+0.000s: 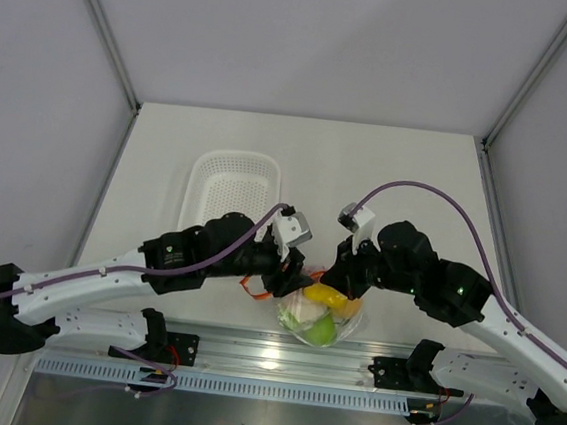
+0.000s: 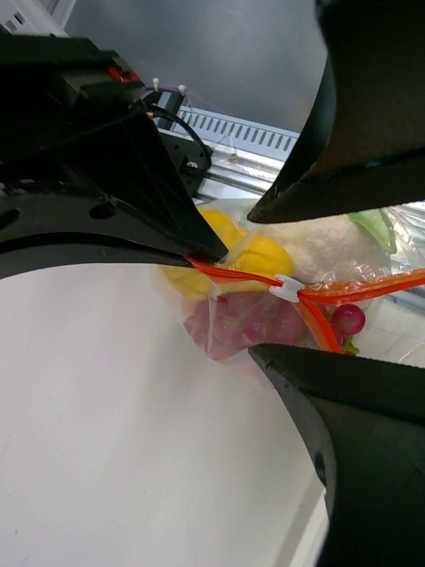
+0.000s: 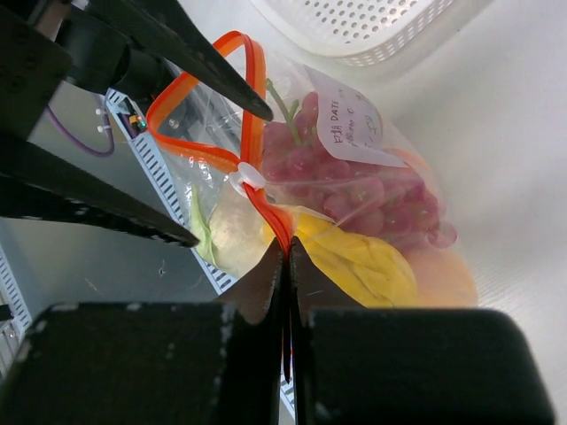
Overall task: Place the food in the zip-top bag and seal the zipper
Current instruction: Zip the zipper food storage bag at the center of the board.
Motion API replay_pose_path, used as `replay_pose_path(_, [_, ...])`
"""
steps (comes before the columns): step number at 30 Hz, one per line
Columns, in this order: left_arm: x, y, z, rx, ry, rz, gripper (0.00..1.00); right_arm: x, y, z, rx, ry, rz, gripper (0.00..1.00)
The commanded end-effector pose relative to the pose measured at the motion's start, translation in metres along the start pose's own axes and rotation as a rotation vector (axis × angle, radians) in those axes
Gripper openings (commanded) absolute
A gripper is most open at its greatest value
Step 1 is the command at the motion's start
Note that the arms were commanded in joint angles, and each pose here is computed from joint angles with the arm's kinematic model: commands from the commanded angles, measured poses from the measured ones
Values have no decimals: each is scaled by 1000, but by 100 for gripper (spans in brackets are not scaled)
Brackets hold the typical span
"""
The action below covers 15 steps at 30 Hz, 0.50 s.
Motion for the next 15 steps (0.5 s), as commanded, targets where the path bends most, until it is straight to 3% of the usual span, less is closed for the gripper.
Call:
replay_pose_path(1, [-9, -2, 0, -23, -10, 12, 57, 8, 13, -15, -3, -96, -92, 0])
replay_pose_path(5, [-13, -2, 9, -15, 7, 9, 41, 8, 12, -14, -13, -94, -92, 0])
replay_pose_path(15, [-16, -6, 23, 6, 37, 43, 30, 10, 9, -15, -22, -93, -94, 0])
Point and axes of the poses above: each gripper's point midway between its finger pads, its own x axis back along the fingers, its own y axis along the line the jaws close on, z = x × y, the point moved 8 cm from there along x, back along the fingers, and after that the axes turned 12 degrees about -x, right-handed, at the moved point
